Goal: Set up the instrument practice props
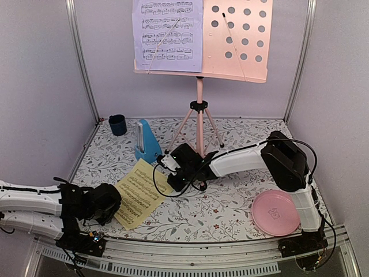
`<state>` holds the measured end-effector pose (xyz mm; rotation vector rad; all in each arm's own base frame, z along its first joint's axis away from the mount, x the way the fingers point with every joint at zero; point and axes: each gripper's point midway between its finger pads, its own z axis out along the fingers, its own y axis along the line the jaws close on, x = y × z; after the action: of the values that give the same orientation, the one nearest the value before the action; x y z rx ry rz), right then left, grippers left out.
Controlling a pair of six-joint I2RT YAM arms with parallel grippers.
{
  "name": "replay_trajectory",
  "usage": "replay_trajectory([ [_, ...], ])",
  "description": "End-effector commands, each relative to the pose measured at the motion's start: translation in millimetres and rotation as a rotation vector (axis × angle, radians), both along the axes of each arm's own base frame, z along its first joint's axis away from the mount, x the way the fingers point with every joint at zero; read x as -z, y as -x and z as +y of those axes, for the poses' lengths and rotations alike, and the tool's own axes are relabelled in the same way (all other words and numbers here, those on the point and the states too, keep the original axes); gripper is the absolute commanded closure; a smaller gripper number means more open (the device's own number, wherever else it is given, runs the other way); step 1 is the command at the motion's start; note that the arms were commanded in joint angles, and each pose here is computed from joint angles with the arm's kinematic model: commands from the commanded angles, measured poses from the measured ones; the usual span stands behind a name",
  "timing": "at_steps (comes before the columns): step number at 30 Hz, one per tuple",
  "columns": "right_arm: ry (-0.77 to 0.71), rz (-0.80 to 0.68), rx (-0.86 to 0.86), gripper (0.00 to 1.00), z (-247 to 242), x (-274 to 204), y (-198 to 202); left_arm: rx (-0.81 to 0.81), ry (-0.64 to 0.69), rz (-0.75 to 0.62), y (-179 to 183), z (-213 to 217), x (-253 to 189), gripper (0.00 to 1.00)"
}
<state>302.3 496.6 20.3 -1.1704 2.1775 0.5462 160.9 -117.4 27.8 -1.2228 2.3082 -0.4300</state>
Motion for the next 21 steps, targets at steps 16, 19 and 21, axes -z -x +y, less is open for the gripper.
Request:
replay_trajectory([
  [16,-0.35,-0.153,-0.152,0.32,-3.6,-190.6,29.0,0.573,-0.427,-0.423,-69.1,-45.0,-171.2,1.0],
  [19,-0.406,-0.194,-0.206,0.19,-13.0,-223.2,42.0,0.779,-0.487,-0.536,-67.8,-63.9,-206.5,1.0],
  [21,-0.434,-0.214,-0.251,0.13,-18.5,-238.9,51.8,0.904,-0.486,-0.613,-61.9,-77.1,-228.0,1.0],
])
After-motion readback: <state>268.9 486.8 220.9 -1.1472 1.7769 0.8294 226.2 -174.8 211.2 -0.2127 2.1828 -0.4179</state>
